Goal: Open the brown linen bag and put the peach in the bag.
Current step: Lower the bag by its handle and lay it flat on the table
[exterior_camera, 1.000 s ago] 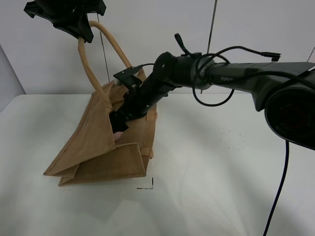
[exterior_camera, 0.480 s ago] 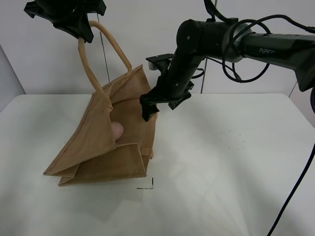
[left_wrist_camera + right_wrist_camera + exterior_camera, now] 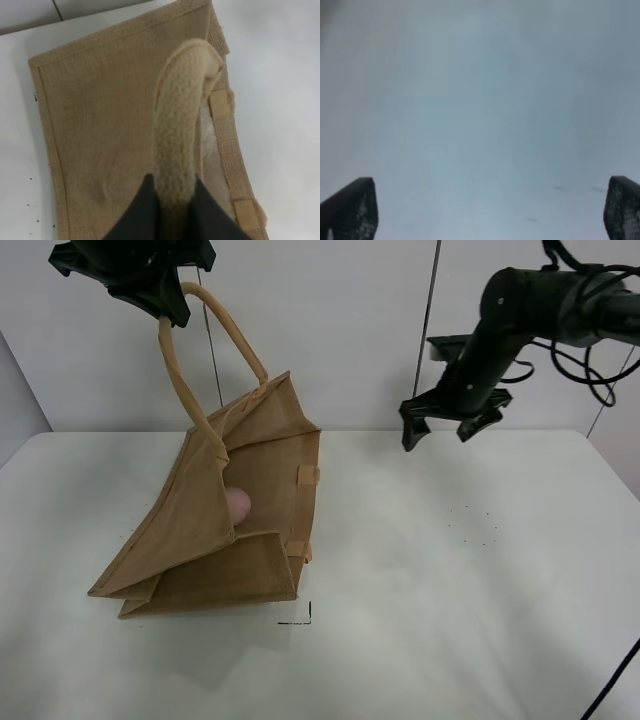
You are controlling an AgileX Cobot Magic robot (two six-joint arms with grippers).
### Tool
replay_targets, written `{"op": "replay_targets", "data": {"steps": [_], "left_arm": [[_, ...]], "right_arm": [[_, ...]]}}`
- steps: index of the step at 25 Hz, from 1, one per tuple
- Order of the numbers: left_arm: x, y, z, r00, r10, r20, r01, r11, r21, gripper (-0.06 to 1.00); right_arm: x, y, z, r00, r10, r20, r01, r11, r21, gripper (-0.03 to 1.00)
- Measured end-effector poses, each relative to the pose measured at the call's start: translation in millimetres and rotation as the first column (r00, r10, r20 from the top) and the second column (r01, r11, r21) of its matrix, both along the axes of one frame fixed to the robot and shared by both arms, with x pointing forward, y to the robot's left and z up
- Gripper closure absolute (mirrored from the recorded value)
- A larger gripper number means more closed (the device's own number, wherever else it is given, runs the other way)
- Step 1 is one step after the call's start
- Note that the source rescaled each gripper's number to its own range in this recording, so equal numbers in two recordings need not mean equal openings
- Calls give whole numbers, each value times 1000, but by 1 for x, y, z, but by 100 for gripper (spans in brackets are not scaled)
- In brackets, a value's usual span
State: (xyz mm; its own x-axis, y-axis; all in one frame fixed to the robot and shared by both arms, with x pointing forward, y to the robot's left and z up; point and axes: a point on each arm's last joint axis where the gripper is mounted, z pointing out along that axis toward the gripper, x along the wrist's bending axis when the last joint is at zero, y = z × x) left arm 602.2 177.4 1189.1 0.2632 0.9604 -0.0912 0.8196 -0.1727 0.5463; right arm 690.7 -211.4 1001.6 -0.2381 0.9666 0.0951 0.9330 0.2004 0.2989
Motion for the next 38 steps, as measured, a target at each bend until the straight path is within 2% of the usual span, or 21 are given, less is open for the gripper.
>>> {"op": "replay_targets", "data": {"steps": [3, 6, 10, 15, 18, 22, 26, 32, 35, 38], "left_arm": [[0, 0, 0, 1000, 0, 0, 0, 1000, 0, 94], [0, 0, 0, 1000, 0, 0, 0, 1000, 0, 94], [0, 0, 0, 1000, 0, 0, 0, 1000, 0, 94], [0, 0, 0, 1000, 0, 0, 0, 1000, 0, 94], [0, 0, 0, 1000, 0, 0, 0, 1000, 0, 94], [0, 0, 0, 1000, 0, 0, 0, 1000, 0, 94], [0, 0, 0, 1000, 0, 0, 0, 1000, 1, 94], [0, 0, 0, 1000, 0, 0, 0, 1000, 1, 94], [0, 0, 0, 1000, 0, 0, 0, 1000, 1, 94], [0, 0, 0, 1000, 0, 0, 0, 1000, 1, 94]], "right_arm": [[4, -38, 0, 997, -78, -14, 78, 997, -10, -3], [3, -60, -1, 992, -121, -45, 120, 993, -18, -3], [-3, -65, -3, 985, -121, -120, 119, 993, -28, -3], [-16, -63, 3, 983, -116, -140, 113, 993, -28, -3], [-40, -64, 15, 981, -117, -154, 114, 993, -31, -3], [-91, -66, 37, 980, -117, -163, 113, 993, -33, -3], [-161, -68, 51, 977, -117, -177, 112, 993, -36, -3], [-268, -71, 49, 982, -120, -142, 117, 993, -31, -3], [-312, -73, 46, 991, -132, -11, 132, 991, -11, -3], [-348, -76, 42, 979, -136, 153, 138, 990, 1, -3]]}}
